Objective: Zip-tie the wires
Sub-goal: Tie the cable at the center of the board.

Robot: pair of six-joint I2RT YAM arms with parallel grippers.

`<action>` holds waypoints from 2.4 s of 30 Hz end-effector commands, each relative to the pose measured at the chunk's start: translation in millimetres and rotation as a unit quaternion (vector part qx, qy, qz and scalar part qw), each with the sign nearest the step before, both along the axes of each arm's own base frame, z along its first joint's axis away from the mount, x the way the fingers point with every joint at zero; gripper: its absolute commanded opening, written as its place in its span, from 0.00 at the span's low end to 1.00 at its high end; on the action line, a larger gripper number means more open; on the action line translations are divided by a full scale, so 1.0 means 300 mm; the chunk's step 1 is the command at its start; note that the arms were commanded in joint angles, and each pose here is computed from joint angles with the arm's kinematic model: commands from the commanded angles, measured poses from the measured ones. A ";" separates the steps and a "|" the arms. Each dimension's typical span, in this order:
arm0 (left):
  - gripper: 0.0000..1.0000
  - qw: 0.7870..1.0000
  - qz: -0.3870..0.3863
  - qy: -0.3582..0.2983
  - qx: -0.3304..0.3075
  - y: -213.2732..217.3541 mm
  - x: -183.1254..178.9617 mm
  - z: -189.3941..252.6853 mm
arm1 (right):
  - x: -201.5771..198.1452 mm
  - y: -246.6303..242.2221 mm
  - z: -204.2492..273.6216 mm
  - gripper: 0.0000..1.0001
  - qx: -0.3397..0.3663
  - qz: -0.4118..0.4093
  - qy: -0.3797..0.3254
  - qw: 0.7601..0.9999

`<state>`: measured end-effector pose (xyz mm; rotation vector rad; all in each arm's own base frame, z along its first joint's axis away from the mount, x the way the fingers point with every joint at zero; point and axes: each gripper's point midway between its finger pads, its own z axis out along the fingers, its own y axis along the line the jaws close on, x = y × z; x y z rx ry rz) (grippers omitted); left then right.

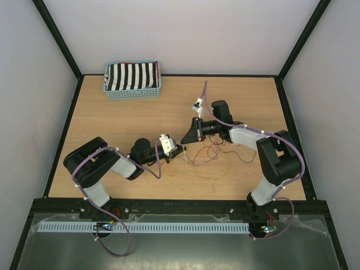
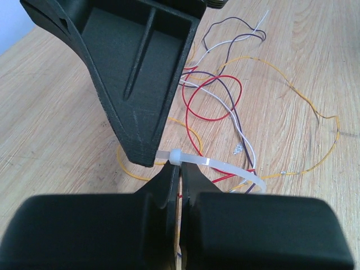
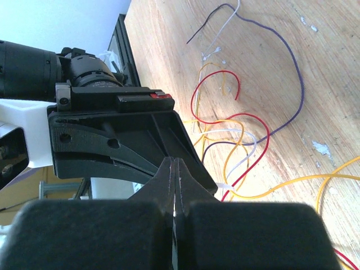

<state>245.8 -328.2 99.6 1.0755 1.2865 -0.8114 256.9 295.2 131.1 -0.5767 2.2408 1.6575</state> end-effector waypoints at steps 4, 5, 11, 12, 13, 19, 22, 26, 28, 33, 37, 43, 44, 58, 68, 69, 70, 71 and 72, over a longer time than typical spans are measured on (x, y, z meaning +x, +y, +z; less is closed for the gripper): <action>0.00 1.000 -0.012 -0.016 -0.021 -0.009 -0.013 0.043 | 0.104 0.017 0.053 0.00 -0.008 -0.036 -0.050 0.998; 0.00 1.000 -0.012 -0.016 -0.020 -0.008 -0.013 0.041 | 0.116 0.019 0.057 0.00 -0.009 -0.040 -0.052 0.998; 0.00 1.000 -0.013 -0.015 -0.017 -0.002 -0.020 0.033 | 0.183 0.035 0.053 0.00 -0.024 -0.055 -0.049 0.997; 0.00 1.000 -0.013 -0.016 -0.018 -0.002 -0.020 0.035 | 0.194 0.036 0.050 0.00 -0.027 -0.057 -0.051 0.997; 0.00 1.000 -0.013 -0.017 -0.017 -0.001 -0.021 0.033 | 0.204 0.037 0.047 0.00 -0.031 -0.059 -0.053 0.996; 0.00 1.000 -0.014 -0.013 -0.013 -0.002 -0.020 0.020 | 0.246 0.044 0.048 0.00 -0.043 -0.069 -0.059 0.995; 0.00 1.000 -0.014 -0.011 -0.011 -0.002 -0.020 0.011 | 0.260 0.041 0.050 0.00 -0.047 -0.077 -0.064 0.994; 0.00 1.000 -0.015 -0.008 -0.006 -0.002 -0.022 -0.004 | 0.282 0.038 0.055 0.00 -0.049 -0.089 -0.069 0.992; 0.00 1.000 -0.017 -0.005 -0.002 -0.002 -0.024 -0.017 | 0.295 0.040 0.063 0.00 -0.048 -0.095 -0.071 0.992; 0.00 1.000 -0.019 0.000 0.002 -0.002 -0.028 -0.033 | 0.332 0.053 0.081 0.00 -0.044 -0.103 -0.073 0.991; 0.00 1.000 -0.016 0.000 0.002 0.001 -0.025 -0.034 | 0.339 0.058 0.095 0.00 -0.040 -0.101 -0.074 0.991; 0.00 1.000 -0.004 0.001 -0.004 0.005 -0.009 -0.020 | 0.289 0.022 0.069 0.00 -0.062 -0.090 -0.076 0.991; 0.00 1.000 -0.003 0.002 -0.005 0.005 -0.006 -0.019 | 0.279 0.014 0.070 0.06 -0.064 -0.092 -0.075 0.991; 0.00 0.998 0.031 0.045 -0.021 0.083 0.041 -0.017 | 0.248 -0.194 0.226 0.68 -0.106 -0.181 -0.268 0.940; 0.00 0.996 0.005 0.073 -0.050 0.139 0.040 0.036 | 0.068 -0.234 0.115 0.53 -0.071 -0.116 -0.398 0.907; 0.00 0.996 0.004 0.076 -0.052 0.143 0.040 0.038 | 0.051 -0.225 0.106 0.49 -0.063 -0.103 -0.393 0.911; 0.00 0.996 0.003 0.077 -0.053 0.145 0.039 0.041 | 0.034 -0.214 0.101 0.45 -0.054 -0.090 -0.386 0.917; 0.00 0.996 0.004 0.077 -0.053 0.147 0.039 0.041 | 0.022 -0.203 0.096 0.43 -0.045 -0.080 -0.373 0.923; 0.00 0.996 0.005 0.078 -0.054 0.150 0.040 0.042 | 0.010 -0.192 0.094 0.42 -0.037 -0.072 -0.360 0.929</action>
